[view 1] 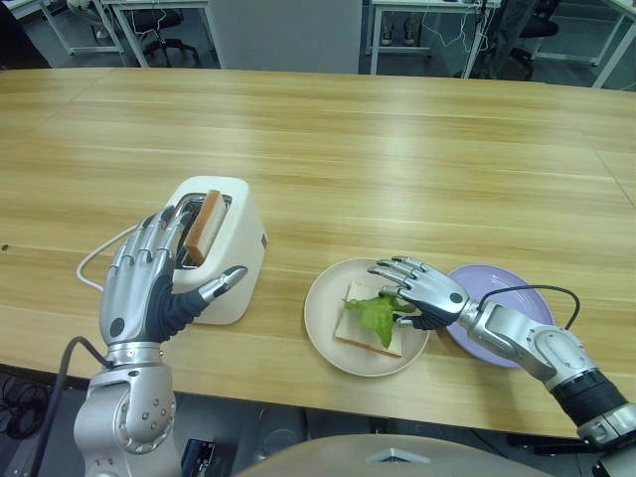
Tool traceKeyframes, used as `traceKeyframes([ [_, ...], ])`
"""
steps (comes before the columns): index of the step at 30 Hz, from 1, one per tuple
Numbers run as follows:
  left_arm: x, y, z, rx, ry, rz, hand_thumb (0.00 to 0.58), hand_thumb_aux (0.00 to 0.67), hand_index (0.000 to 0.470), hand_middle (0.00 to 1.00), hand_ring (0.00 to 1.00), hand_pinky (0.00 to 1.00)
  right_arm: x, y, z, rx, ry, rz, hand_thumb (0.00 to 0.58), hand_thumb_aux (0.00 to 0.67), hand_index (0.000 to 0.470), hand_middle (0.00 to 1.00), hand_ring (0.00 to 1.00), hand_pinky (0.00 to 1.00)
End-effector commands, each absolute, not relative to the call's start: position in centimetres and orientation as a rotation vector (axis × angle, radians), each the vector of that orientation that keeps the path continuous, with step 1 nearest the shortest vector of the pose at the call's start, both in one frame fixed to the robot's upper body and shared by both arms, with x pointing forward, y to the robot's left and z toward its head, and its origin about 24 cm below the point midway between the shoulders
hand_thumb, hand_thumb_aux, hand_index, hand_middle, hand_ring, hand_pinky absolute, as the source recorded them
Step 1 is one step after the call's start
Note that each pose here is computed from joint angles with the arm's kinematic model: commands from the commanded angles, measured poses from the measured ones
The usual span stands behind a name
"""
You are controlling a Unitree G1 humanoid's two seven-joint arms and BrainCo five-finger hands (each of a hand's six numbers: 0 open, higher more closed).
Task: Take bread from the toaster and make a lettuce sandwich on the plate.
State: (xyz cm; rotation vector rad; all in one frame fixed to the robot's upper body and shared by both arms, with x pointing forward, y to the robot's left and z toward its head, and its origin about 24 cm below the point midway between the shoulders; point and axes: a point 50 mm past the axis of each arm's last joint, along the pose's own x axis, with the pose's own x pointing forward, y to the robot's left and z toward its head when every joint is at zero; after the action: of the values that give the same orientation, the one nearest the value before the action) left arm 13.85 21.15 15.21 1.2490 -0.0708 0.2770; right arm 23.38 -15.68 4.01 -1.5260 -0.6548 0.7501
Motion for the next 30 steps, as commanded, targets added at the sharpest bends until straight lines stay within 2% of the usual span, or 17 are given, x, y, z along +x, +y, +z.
traceKeyframes([
  [1, 14.0, 21.7, 14.4, 1.280, -0.023, 0.282, 0.000, 0.000, 0.000, 0.00, 0.00, 0.00, 23.3, -15.6, 4.8, -1.515, -0.689, 0.712, 0.000, 0.000, 0.000, 0.00, 0.00, 0.00],
  [12, 15.8, 23.9, 11.1, 1.374, 0.178, 0.248, 0.000, 0.000, 0.000, 0.00, 0.00, 0.00, 22.5, -15.4, 7.0, -1.458, -0.738, 0.662, 0.000, 0.000, 0.000, 0.00, 0.00, 0.00],
  [17, 17.6, 24.7, 9.8, 1.406, 0.252, 0.220, 0.000, 0.000, 0.000, 0.00, 0.00, 0.00, 21.4, -14.9, 8.1, -1.391, -0.762, 0.650, 0.000, 0.000, 0.000, 0.00, 0.00, 0.00],
  [25, 20.1, 24.8, 10.0, 1.383, 0.236, 0.251, 0.000, 0.000, 0.000, 0.00, 0.00, 0.00, 18.8, -13.3, 8.9, -1.211, -0.750, 0.679, 0.000, 0.000, 0.000, 0.00, 0.00, 0.00],
  [26, 20.4, 24.7, 10.0, 1.379, 0.231, 0.250, 0.152, 0.095, 0.065, 0.00, 0.00, 0.00, 18.5, -13.3, 9.0, -1.188, -0.741, 0.677, 0.000, 0.000, 0.000, 0.00, 0.00, 0.00],
  [27, 20.6, 24.6, 9.9, 1.370, 0.223, 0.249, 0.278, 0.187, 0.128, 0.00, 0.00, 0.00, 18.3, -13.2, 9.0, -1.174, -0.736, 0.677, 0.000, 0.000, 0.000, 0.00, 0.00, 0.00],
  [28, 20.8, 24.6, 9.9, 1.364, 0.217, 0.249, 0.278, 0.187, 0.128, 0.00, 0.00, 0.00, 18.2, -13.2, 9.1, -1.166, -0.733, 0.678, 0.000, 0.000, 0.000, 0.00, 0.00, 0.00],
  [29, 20.9, 24.6, 9.9, 1.359, 0.213, 0.248, 0.530, 0.473, 0.325, 0.00, 0.00, 0.00, 18.1, -13.2, 9.1, -1.159, -0.728, 0.678, 0.000, 0.000, 0.000, 0.00, 0.00, 0.00],
  [30, 21.0, 24.5, 10.0, 1.353, 0.201, 0.255, 0.548, 0.512, 0.352, 0.00, 0.00, 0.00, 18.0, -13.2, 9.1, -1.153, -0.724, 0.679, 0.000, 0.000, 0.000, 0.00, 0.00, 0.00],
])
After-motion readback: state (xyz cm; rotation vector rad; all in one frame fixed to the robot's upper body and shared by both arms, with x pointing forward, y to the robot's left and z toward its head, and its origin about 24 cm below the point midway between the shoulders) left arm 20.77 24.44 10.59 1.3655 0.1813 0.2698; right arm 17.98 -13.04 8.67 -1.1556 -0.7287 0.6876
